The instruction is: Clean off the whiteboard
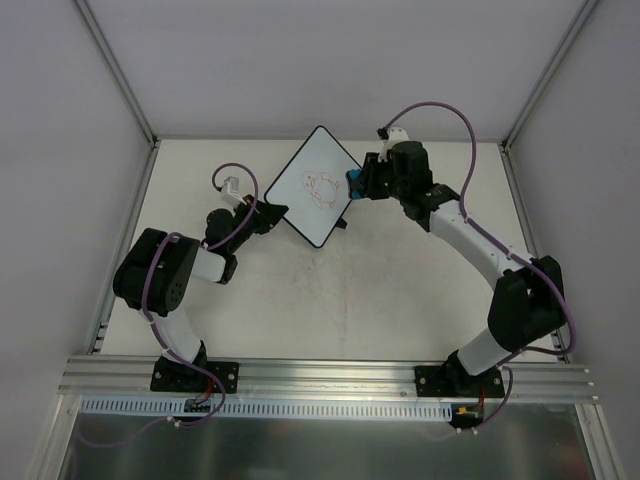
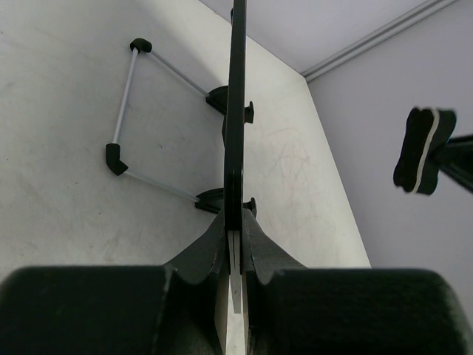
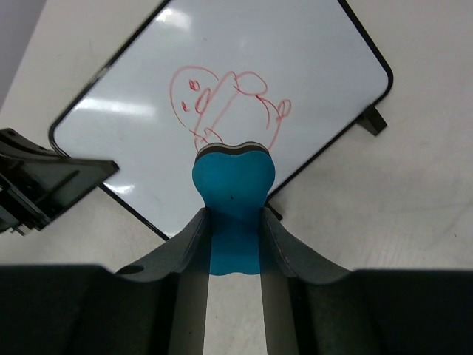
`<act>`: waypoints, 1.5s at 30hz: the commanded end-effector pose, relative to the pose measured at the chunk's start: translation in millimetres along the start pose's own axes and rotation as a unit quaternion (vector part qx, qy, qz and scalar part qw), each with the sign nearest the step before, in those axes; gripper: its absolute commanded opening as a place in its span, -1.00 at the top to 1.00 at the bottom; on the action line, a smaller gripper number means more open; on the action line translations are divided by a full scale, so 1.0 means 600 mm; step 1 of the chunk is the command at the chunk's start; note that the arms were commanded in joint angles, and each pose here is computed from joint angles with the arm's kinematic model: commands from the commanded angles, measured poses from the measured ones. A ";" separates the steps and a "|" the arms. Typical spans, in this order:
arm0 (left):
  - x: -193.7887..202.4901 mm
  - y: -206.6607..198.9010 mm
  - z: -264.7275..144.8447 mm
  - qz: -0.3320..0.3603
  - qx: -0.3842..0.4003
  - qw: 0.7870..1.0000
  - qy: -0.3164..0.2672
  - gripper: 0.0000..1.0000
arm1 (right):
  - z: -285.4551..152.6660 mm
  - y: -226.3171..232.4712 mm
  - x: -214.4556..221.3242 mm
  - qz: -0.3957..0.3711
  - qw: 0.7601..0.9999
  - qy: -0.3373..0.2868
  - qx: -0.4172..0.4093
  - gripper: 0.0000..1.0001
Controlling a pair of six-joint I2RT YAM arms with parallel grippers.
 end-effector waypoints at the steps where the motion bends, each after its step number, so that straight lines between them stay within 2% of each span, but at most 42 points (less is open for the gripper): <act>1: -0.072 -0.071 0.000 0.070 0.132 0.980 -0.134 1.00 | 0.013 0.046 -0.041 0.007 0.999 0.001 -0.049 1.00; 5: -0.066 -0.070 0.001 0.069 0.134 0.980 -0.128 1.00 | 0.061 0.071 -0.067 0.009 0.998 0.016 -0.066 1.00; 19: -0.061 -0.066 -0.004 0.070 0.129 0.981 -0.124 1.00 | 0.187 0.112 -0.053 -0.012 0.995 0.055 -0.084 1.00; 34: -0.058 -0.067 -0.006 0.069 0.130 0.982 -0.121 1.00 | 0.253 0.115 -0.015 -0.024 0.994 0.072 -0.077 0.99; 45: -0.059 -0.072 -0.008 0.083 0.136 0.980 -0.123 1.00 | 0.275 0.107 0.008 -0.035 0.996 0.068 -0.047 1.00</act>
Point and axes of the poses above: each gripper's point midway between its finger pads, its own z axis out along the fingers, its own y axis along the line the jaws close on, x = y × z, the point moved 8 cm from there along -z, back along the fingers, and after that the axes turned 13 degrees about z, right-handed, at the moved point
